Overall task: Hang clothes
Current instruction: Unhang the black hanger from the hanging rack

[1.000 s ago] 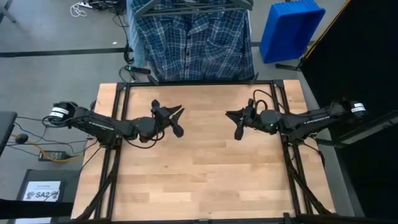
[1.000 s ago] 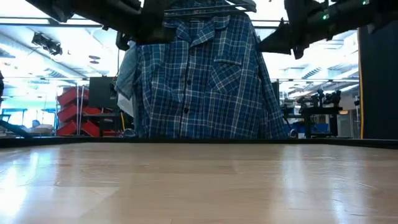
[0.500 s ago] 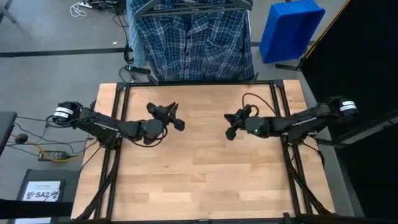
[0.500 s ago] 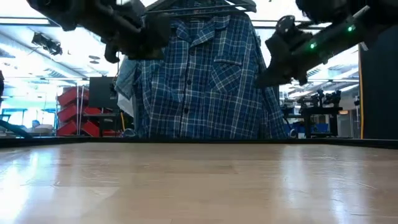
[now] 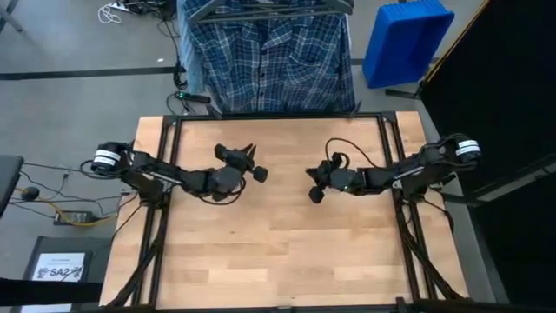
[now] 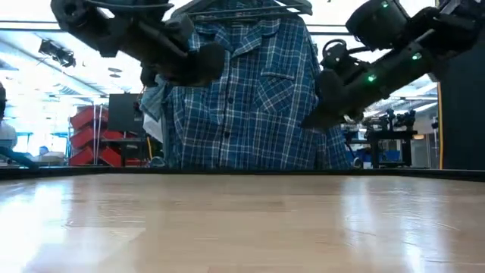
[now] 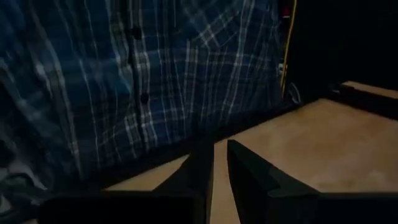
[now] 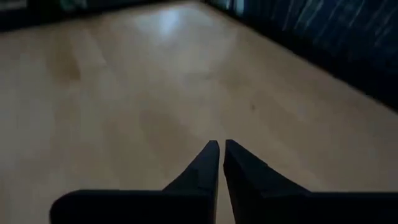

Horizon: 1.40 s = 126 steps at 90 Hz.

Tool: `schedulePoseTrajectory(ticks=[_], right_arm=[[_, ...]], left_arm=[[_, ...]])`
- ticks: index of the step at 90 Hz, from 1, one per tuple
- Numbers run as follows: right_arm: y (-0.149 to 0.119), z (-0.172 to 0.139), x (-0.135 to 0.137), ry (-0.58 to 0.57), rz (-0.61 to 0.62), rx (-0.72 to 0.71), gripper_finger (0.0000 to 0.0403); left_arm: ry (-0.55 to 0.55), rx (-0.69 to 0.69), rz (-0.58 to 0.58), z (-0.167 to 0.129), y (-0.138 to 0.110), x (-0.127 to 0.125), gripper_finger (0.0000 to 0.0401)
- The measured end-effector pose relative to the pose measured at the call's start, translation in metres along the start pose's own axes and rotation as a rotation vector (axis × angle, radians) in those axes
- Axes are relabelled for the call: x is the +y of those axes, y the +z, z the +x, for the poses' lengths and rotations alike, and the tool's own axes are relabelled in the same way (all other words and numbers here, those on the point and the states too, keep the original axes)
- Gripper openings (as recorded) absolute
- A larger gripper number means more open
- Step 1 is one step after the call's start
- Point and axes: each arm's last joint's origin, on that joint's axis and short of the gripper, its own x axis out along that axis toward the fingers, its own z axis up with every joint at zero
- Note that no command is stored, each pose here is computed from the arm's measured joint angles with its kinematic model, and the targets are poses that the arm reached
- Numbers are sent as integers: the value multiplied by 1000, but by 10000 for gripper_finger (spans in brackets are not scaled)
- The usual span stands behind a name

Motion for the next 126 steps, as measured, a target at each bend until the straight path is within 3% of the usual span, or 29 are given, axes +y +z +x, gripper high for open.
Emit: schedulePoseTrajectory(ticks=[38,55,71,86,103,126], right_arm=[[35,4,-16,-73,-199,-266,30],[56,3,-28,-169,-319,-430,41],[72,0,-46,-282,-333,-564,46],[69,9,-63,-360,-333,-482,40],[59,16,-69,-365,-384,-361,26],[58,16,-68,-359,-388,-354,26]], left_arm=[[125,-97,149,34,55,5,26],[215,-135,132,56,85,16,26],[257,-160,180,69,106,24,26],[223,-202,240,80,121,31,26],[143,-232,252,88,119,33,30],[158,-227,258,96,116,37,31]])
